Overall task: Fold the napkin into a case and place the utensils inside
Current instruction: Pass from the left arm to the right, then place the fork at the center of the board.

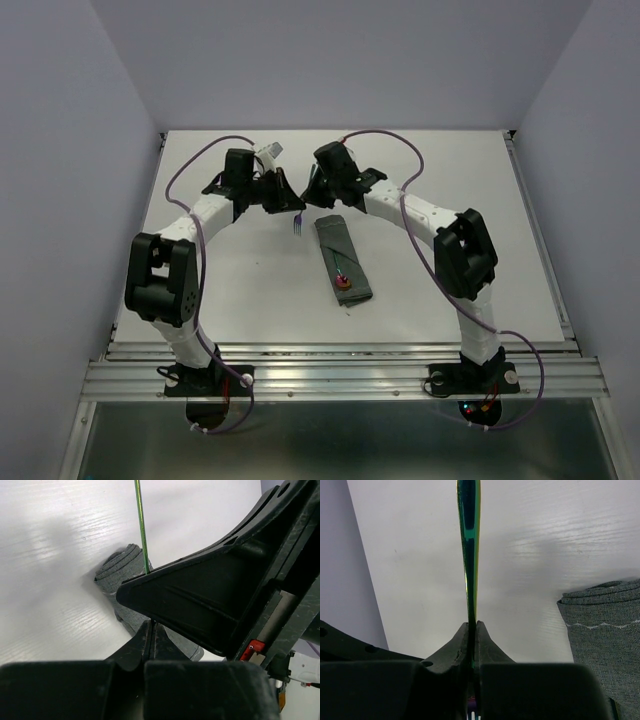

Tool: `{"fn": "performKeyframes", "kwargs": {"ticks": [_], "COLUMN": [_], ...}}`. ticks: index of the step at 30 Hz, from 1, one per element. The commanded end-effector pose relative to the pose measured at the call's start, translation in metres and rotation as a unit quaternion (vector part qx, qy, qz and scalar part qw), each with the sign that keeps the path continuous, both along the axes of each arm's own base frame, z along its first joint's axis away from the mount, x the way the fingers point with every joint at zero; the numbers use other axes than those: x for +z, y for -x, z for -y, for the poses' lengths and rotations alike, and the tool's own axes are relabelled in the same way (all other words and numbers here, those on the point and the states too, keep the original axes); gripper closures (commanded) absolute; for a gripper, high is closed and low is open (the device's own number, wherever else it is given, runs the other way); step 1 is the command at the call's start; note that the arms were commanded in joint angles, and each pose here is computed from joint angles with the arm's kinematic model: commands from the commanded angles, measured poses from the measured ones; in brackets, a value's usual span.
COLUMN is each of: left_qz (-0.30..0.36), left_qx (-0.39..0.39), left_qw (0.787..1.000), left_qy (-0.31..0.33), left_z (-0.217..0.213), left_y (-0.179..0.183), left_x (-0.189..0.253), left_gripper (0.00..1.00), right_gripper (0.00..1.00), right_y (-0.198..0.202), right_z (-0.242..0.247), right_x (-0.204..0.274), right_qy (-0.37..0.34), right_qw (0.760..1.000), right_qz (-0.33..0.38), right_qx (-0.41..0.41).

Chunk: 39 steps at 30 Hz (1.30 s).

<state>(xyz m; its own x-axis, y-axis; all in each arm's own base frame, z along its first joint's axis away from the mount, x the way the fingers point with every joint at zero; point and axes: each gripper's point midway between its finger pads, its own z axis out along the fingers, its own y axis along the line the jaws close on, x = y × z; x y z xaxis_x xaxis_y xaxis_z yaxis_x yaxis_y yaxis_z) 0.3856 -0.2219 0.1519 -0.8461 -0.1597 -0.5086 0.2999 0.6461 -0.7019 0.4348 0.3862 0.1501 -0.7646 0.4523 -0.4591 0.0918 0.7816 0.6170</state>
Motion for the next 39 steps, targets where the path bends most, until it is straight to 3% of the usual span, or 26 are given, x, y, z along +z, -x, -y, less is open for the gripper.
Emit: {"fn": "performKeyframes", "kwargs": {"ticks": [1,3,4,7,13,17,18,23,29,31,35,37,39], "left_qz": [0.054,0.060,0.063,0.076,0.091,0.083,0.090,0.111,0.102,0.096,0.080,0.058,0.053], "left_qx": [-0.022,-0.024,-0.023,-0.018,0.033,0.151,0.193,0.246,0.253,0.248,0.238,0.215,0.198], "left_qw": [0.998,0.998,0.997,0.997,0.994,0.976,0.964,0.943,0.942,0.946,0.956,0.966,0.970], "left_qy": [0.024,0.024,0.023,0.007,-0.052,-0.131,-0.162,-0.195,-0.194,-0.185,-0.153,-0.135,-0.129], "left_z": [0.004,0.004,0.003,-0.003,-0.027,-0.068,-0.086,-0.113,-0.117,-0.114,-0.100,-0.087,-0.079], "left_y": [0.008,0.012,0.012,0.017,0.021,0.010,0.006,0.018,0.031,0.033,0.030,0.028,0.024], "left_x": [0.037,0.041,0.043,0.049,0.054,0.050,0.053,0.066,0.060,0.056,0.045,0.038,0.040], "left_gripper": [0.83,0.64,0.46,0.24,0.02,0.01,0.01,0.01,0.01,0.01,0.01,0.01,0.01], "right_gripper": [0.99,0.99,0.99,0.99,0.99,0.99,0.99,0.99,0.99,0.91,0.54,0.46,0.45], "right_y": [-0.009,-0.012,-0.011,-0.022,-0.018,0.005,0.019,0.058,0.095,0.102,0.108,0.114,0.120], "right_z": [0.011,0.019,0.020,0.056,0.158,0.218,0.227,0.231,0.247,0.249,0.256,0.259,0.261], "right_x": [0.035,0.039,0.040,0.042,0.038,0.004,-0.014,-0.044,-0.072,-0.075,-0.085,-0.092,-0.097], "right_qy": [0.004,0.017,0.021,0.053,0.166,0.285,0.303,0.288,0.329,0.336,0.339,0.337,0.331], "right_qw": [0.999,0.998,0.998,0.996,0.985,0.957,0.950,0.950,0.933,0.930,0.931,0.933,0.936], "right_qz": [0.045,0.058,0.061,0.066,0.045,-0.010,-0.033,-0.036,-0.057,-0.059,-0.064,-0.078,-0.086], "right_qx": [-0.012,-0.008,-0.005,-0.008,0.028,0.060,0.070,0.115,0.133,0.134,0.117,0.102,0.085]}}
